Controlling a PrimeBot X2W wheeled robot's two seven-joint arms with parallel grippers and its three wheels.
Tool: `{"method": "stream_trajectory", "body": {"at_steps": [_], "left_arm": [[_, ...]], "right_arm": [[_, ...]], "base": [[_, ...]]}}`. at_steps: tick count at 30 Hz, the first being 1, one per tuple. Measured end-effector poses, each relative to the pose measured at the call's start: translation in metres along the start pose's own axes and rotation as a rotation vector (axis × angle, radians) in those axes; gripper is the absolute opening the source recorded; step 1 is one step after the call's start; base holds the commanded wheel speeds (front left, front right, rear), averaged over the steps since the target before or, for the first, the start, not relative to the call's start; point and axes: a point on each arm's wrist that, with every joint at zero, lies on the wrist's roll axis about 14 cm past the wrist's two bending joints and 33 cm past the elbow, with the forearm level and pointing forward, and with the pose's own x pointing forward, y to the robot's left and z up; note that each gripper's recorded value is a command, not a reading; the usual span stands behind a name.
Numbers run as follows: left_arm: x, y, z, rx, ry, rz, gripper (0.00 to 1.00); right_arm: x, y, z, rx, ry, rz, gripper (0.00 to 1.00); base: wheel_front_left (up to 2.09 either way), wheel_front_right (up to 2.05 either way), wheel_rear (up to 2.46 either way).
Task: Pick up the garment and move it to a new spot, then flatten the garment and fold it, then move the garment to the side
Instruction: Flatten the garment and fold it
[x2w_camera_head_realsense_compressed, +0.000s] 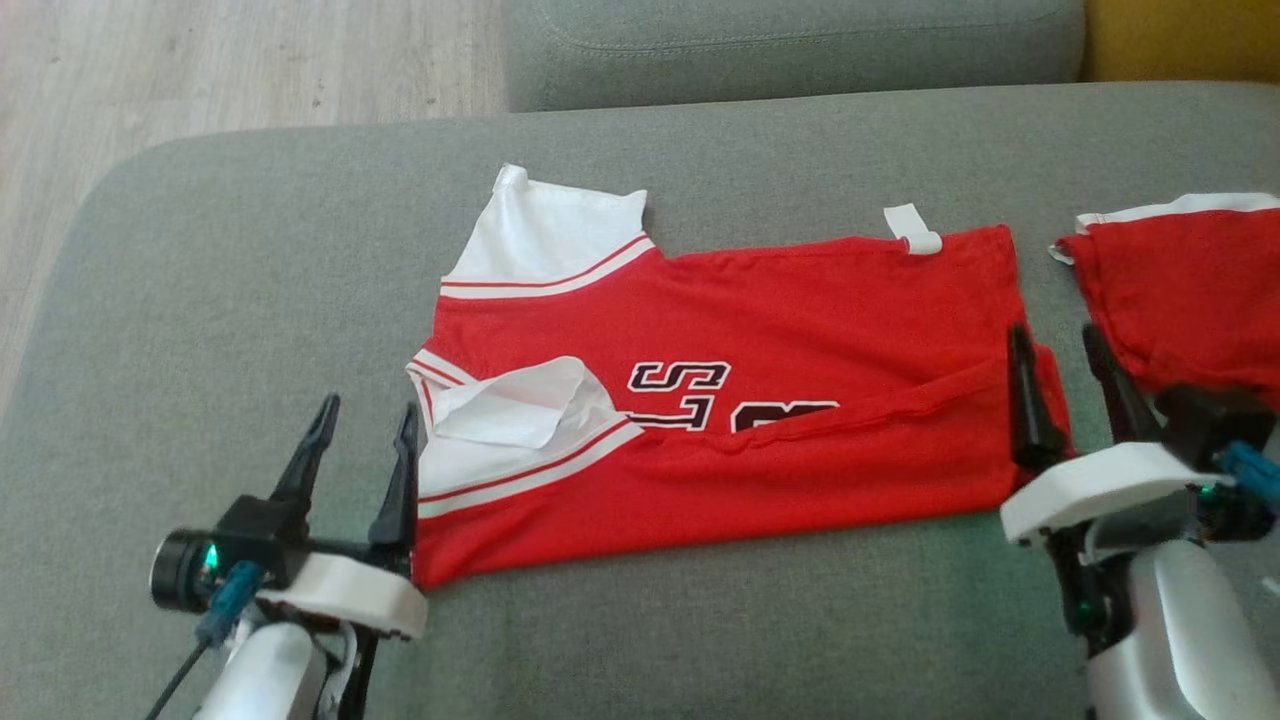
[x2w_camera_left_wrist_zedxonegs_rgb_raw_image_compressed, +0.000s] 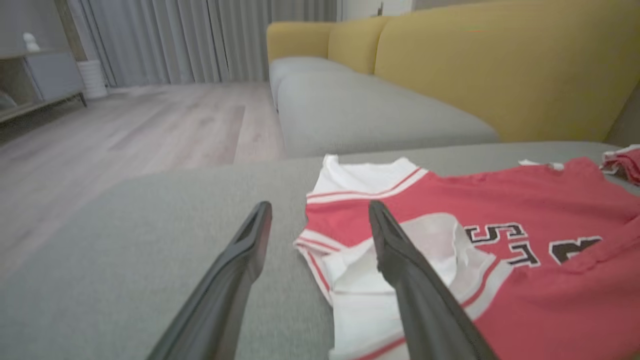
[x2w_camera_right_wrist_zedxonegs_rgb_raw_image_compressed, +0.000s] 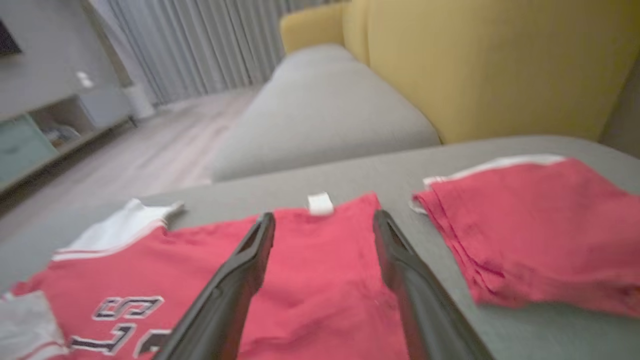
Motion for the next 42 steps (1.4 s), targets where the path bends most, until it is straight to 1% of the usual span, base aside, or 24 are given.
{"method": "stream_trajectory", "body": {"at_steps": [2,4,8,12,16,19,20,24,26,28,30,33,38,42], "left_arm": [[0.003,-0.004,0.015,-0.014,-0.058,0.000,1.00],[0.006,-0.009,0.030,-0.039,-0.113,0.005,1.00],[0.008,-0.016,0.060,-0.077,-0.218,0.013,1.00],[0.008,-0.023,0.048,-0.063,-0.191,-0.022,1.00],[0.020,-0.023,0.032,-0.036,-0.141,-0.067,1.00],[0.042,-0.018,0.032,0.027,-0.117,-0.115,1.00],[0.042,-0.018,0.032,0.027,-0.117,-0.115,1.00],[0.093,-0.015,0.051,0.119,-0.092,-0.184,1.00],[0.119,-0.013,0.054,0.161,-0.046,-0.210,1.00],[0.143,-0.009,0.046,0.188,0.042,-0.226,1.00],[0.162,-0.003,0.032,0.198,0.132,-0.226,1.00],[0.179,-0.006,-0.002,0.211,0.303,-0.271,1.00],[0.201,-0.008,-0.042,0.174,0.467,-0.311,1.00],[0.216,-0.010,-0.060,0.116,0.523,-0.327,1.00]], "right_arm": [[-0.002,0.012,0.014,0.008,-0.085,0.035,1.00],[-0.007,0.020,0.018,0.019,-0.135,0.061,1.00],[-0.018,0.027,0.002,0.036,-0.125,0.080,1.00],[-0.017,0.023,-0.002,0.043,-0.123,0.070,1.00],[-0.010,0.023,-0.003,0.042,-0.124,0.069,1.00],[-0.002,0.021,-0.001,0.041,-0.130,0.067,1.00],[-0.002,0.021,-0.001,0.041,-0.130,0.067,1.00],[0.007,0.016,-0.004,0.056,-0.129,0.055,1.00],[0.011,0.013,-0.009,0.063,-0.123,0.047,1.00],[0.017,0.012,-0.013,0.069,-0.113,0.045,1.00],[0.022,0.011,-0.018,0.068,-0.099,0.046,1.00],[0.026,0.009,-0.024,0.061,-0.088,0.043,1.00],[0.027,-0.007,-0.038,0.068,-0.059,-0.001,1.00],[0.029,-0.009,-0.047,0.098,-0.037,-0.011,1.00]], "base": [[0.00,0.00,0.00],[0.00,0.00,0.00],[0.00,0.00,0.00],[0.00,0.00,0.00],[0.00,0.00,0.00],[0.00,0.00,0.00],[0.00,0.00,0.00],[0.00,0.00,0.00],[0.00,0.00,0.00],[0.00,0.00,0.00],[0.00,0.00,0.00],[0.00,0.00,0.00],[0.00,0.00,0.00],[0.00,0.00,0.00]]}}
